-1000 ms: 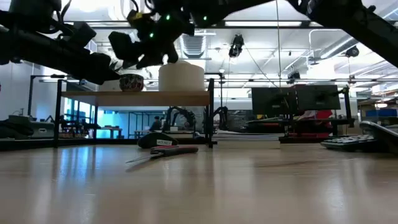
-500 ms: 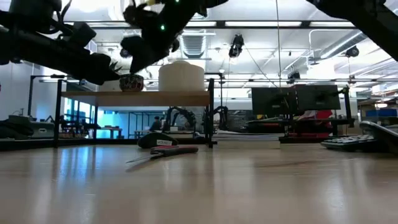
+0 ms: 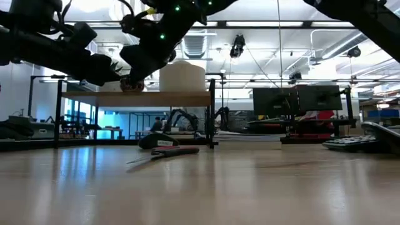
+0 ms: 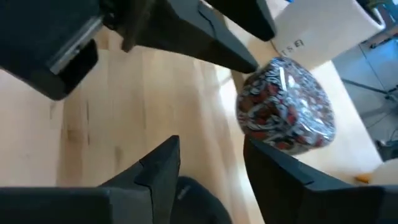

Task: Stock shelves
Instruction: Put the red scented candle on the shelf

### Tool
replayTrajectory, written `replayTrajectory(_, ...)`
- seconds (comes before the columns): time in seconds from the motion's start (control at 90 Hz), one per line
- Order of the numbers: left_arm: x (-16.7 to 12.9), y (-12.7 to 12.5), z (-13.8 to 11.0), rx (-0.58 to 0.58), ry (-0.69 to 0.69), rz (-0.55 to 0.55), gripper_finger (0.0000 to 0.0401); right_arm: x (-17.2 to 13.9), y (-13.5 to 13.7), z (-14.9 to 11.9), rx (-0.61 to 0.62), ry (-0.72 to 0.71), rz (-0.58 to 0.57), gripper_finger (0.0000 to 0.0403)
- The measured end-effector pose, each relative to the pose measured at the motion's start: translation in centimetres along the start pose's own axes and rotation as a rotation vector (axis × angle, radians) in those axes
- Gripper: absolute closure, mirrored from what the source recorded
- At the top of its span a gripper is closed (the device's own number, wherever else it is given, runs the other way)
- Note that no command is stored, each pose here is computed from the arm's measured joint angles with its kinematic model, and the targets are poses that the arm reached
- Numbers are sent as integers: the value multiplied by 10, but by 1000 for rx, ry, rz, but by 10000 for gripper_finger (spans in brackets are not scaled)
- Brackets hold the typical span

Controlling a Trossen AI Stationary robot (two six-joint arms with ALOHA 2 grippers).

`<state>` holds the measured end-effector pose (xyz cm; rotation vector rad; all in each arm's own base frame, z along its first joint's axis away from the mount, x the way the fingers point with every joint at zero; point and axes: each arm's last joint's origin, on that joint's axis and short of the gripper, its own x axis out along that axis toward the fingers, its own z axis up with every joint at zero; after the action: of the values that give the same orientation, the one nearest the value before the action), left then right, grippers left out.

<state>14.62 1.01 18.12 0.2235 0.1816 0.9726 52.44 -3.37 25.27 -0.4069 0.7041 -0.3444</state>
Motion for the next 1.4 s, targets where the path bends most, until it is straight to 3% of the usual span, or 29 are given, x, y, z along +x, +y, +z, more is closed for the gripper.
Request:
replayTrajectory(0.444,0,0,1,5,-5,-2,281,10,-27,0,-16,-59,-61,310)
replayTrajectory(0.811,-1,-4,2,-28,-30,-147,280,14,-42,-1,-49,-77,-103,369)
replayTrajectory(0.944,-1,-6,2,-44,-41,-229,290,-6,-35,9,-78,-83,-79,397)
replayTrajectory(1.089,-2,-9,3,-52,-58,-318,300,-33,-24,19,-106,-70,-49,401)
replayTrajectory(1.4,10,-9,8,-92,-92,-244,303,-70,14,30,-187,-50,1,403)
